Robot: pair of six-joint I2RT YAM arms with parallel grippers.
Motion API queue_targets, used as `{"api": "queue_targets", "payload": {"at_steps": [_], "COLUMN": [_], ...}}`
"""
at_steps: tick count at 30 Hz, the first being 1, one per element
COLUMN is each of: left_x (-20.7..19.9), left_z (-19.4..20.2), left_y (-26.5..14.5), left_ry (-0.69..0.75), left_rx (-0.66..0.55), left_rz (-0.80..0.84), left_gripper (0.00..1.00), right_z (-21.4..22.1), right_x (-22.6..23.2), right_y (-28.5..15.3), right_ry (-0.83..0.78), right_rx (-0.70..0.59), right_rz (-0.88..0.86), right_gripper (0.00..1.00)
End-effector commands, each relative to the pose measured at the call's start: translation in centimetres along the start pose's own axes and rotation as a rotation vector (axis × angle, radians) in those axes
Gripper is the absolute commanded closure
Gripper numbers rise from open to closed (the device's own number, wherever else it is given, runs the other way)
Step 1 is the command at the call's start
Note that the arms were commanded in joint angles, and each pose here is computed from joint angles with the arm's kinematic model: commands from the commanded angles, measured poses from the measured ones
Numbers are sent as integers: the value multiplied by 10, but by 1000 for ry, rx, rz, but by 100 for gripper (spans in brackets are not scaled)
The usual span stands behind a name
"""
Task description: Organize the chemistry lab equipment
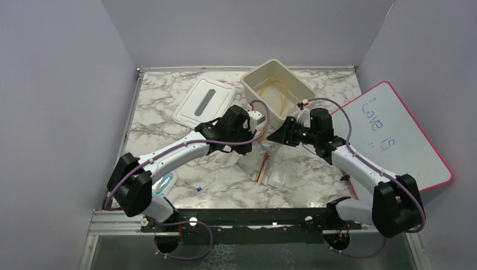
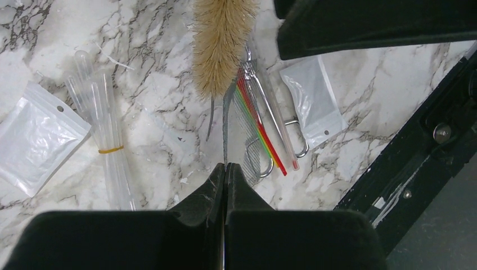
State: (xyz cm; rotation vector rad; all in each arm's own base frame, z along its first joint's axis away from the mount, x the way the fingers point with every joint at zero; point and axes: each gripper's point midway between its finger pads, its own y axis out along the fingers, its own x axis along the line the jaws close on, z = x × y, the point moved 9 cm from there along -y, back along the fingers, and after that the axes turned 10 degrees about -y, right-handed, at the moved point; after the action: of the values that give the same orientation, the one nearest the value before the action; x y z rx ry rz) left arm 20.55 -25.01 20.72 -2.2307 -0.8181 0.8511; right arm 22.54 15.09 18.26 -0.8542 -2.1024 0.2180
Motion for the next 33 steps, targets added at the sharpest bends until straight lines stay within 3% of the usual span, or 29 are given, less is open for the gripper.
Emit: {"api": "queue_targets", "payload": {"at_steps": [1,6,12,14,21,27,33], "left_x": [-8,-8,-11,-13,-20,-20,-21], "left_z": [-11,-11,-13,-14,-17,-27,-45], "left_y": [-9,-9,-20,-28,-54,-73,-95], "left_ry": [37,37,52,63,95,81,4], "left_rx": [-19,-21,-42,-56,-108,-186,-302], "left_rz": [68,63,86,98,135,86,19], "left_gripper": [100,100,100,100,100,100,100], "right_z": [-28,-32,-29,-29,-34,-40,-52], "right_x": [22,20,6,4,8,30,60], "right_y": [19,39,53,53,48,31,-7], "right_ry": [-41,18,69,67,22,-50,-62], "right_rx": [-71,-75,-79,-92,-98,-83,-193], "right_rz": [-110,-66,123,155,165,50,3], "right_gripper": [48,51,70,72,68,50,41]}}
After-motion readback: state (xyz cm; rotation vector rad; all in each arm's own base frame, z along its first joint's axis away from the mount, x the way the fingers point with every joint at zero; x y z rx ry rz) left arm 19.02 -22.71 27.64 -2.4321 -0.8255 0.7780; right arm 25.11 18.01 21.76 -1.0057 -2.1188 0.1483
